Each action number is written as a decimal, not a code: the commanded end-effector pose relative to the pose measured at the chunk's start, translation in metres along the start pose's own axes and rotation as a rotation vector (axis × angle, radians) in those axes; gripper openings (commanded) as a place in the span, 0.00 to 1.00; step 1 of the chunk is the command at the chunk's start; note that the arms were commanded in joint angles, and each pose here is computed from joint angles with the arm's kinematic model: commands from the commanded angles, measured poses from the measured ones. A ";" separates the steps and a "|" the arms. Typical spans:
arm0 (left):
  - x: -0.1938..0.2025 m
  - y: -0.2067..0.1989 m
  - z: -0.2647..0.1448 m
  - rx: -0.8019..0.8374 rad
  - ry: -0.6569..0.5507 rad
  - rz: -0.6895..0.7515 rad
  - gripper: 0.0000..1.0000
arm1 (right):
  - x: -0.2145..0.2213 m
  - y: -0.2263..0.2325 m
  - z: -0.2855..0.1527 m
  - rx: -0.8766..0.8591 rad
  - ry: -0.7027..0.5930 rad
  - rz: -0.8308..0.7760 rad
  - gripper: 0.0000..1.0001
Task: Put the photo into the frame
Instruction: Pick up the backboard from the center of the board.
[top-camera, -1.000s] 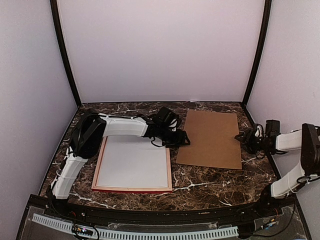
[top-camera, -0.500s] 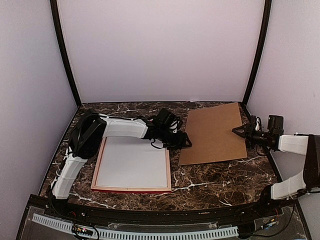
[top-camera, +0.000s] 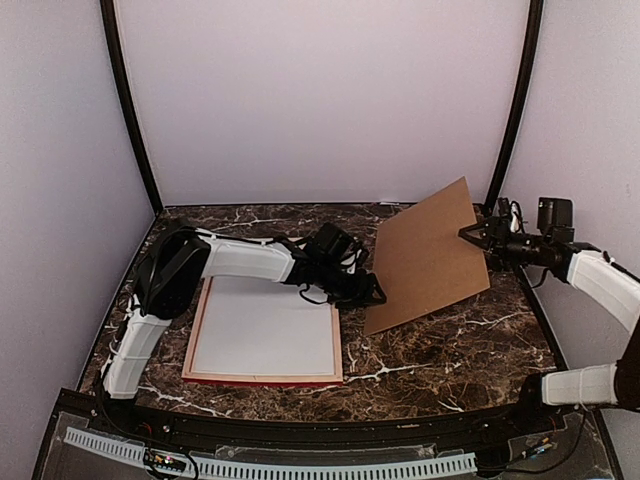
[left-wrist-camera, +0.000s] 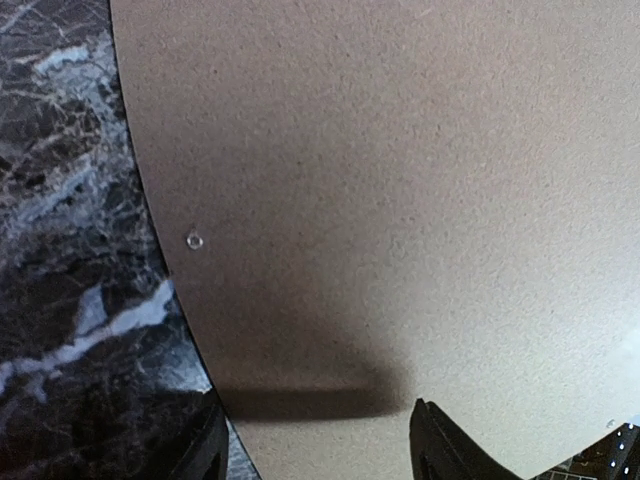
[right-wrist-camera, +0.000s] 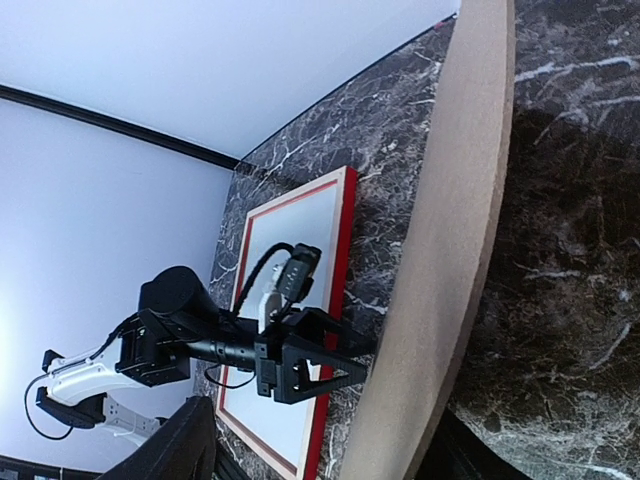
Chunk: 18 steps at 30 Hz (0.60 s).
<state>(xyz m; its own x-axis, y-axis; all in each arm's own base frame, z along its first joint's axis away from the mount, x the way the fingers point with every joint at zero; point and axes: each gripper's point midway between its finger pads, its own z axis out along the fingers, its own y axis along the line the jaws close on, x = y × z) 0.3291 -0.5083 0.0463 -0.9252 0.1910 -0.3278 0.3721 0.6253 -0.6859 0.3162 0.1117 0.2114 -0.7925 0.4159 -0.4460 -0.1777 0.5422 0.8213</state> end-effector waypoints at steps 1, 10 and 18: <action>0.004 -0.041 -0.024 0.084 0.006 0.032 0.65 | -0.012 0.032 -0.005 -0.006 -0.024 -0.094 0.68; 0.016 -0.068 -0.035 0.158 0.035 0.077 0.64 | 0.003 0.073 0.012 -0.069 0.048 -0.168 0.72; 0.017 -0.093 -0.047 0.229 0.046 0.114 0.63 | 0.007 0.108 0.025 -0.125 0.087 -0.232 0.73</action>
<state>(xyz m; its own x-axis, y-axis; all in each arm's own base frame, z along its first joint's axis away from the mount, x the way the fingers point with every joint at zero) 0.2897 -0.5203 0.0892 -0.9091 0.2655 -0.3211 0.4149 0.5065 -0.7558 0.3052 0.1777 0.2655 -0.7965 0.2532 -0.5491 -0.3534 0.5419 0.7625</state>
